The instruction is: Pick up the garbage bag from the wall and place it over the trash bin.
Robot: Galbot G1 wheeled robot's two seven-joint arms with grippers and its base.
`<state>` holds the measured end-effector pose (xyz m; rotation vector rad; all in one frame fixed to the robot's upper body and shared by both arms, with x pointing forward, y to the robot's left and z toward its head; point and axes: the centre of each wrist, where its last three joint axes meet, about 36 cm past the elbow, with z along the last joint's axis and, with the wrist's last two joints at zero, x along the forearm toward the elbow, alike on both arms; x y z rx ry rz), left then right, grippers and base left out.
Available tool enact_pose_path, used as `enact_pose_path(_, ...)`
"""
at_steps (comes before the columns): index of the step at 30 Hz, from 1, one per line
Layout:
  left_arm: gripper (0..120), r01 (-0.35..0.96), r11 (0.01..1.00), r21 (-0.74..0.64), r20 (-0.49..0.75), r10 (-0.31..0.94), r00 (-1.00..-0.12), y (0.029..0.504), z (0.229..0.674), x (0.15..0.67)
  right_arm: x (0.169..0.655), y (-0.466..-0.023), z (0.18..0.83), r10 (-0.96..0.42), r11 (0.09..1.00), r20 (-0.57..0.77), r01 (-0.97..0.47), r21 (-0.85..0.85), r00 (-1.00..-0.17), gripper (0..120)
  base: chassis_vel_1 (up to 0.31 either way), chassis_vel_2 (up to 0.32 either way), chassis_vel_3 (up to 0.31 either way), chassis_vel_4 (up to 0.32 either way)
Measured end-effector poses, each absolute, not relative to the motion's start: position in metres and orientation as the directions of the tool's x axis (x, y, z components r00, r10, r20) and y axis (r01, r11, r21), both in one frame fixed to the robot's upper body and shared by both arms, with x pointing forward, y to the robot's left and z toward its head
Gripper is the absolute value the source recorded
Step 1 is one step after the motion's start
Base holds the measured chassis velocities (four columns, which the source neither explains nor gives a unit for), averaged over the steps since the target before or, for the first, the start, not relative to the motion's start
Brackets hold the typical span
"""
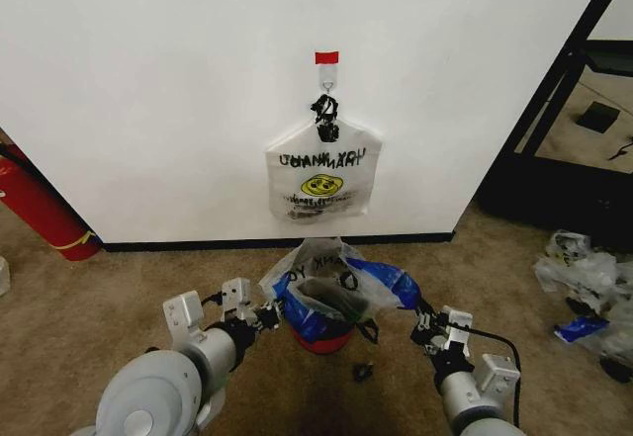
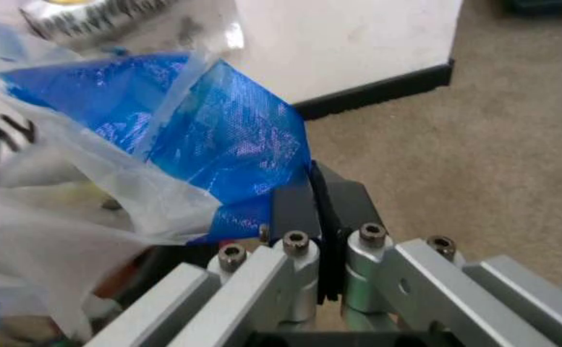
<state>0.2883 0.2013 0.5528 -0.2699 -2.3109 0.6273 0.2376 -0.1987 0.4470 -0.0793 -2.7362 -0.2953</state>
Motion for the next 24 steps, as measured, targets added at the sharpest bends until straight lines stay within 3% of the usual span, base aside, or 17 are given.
enact_pose_path(13,0,0.02,0.916,-0.402,0.67,0.308,-0.676,0.223,0.565,0.306,0.256,-0.206,0.423,0.094,0.99,0.466,0.132,0.049,-0.88,0,0.0,0.0,0.0,0.0)
enact_pose_path(24,0,0.005,0.938,-0.346,0.729,0.272,-0.628,0.21,0.525,0.321,0.291,-0.2,0.391,0.105,0.988,0.47,0.145,0.05,-0.877,0,0.0,0.0,0.0,0.0)
